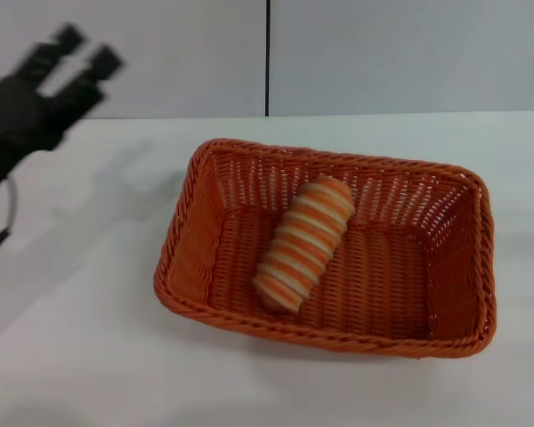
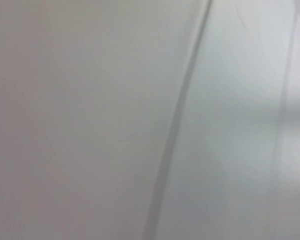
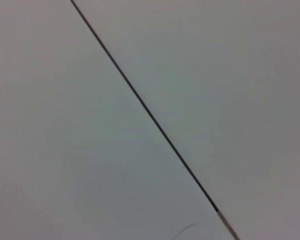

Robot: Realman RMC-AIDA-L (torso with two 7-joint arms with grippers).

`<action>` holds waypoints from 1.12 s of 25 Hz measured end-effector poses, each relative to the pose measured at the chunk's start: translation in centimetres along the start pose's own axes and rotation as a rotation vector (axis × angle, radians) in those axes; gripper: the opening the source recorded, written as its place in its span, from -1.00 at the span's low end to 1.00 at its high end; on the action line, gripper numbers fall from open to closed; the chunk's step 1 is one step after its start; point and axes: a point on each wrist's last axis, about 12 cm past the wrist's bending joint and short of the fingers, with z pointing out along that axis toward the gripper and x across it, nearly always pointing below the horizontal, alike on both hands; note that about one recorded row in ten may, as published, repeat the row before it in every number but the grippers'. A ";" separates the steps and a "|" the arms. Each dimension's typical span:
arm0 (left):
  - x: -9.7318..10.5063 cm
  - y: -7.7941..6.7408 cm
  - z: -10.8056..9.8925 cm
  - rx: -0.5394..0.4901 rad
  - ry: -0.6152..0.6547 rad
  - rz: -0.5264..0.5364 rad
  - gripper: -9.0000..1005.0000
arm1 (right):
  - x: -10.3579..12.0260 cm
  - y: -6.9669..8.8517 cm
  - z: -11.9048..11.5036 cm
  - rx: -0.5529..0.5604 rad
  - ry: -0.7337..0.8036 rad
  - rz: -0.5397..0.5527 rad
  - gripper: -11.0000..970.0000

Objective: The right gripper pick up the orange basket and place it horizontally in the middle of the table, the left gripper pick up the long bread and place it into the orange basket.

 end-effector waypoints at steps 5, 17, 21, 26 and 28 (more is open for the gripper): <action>-0.2 -0.9 -4.2 -0.240 -0.226 0.179 0.70 | 0.1 0.1 0.1 0.006 -0.008 0.010 -0.02; 0.0 -1.5 -6.1 -0.422 -0.293 0.399 0.64 | 0.2 0.2 0.7 0.012 -0.033 0.028 -0.02; 0.1 -1.5 -6.1 -0.434 -0.295 0.395 0.64 | 0.2 0.3 0.9 0.008 -0.035 0.028 -0.02; 0.1 -1.5 -6.0 -0.434 -0.295 0.393 0.64 | 0.2 0.3 1.1 0.009 -0.033 0.028 -0.02; 0.1 -1.4 -5.9 -0.434 -0.294 0.393 0.64 | 0.3 0.3 1.2 0.008 -0.032 0.028 -0.02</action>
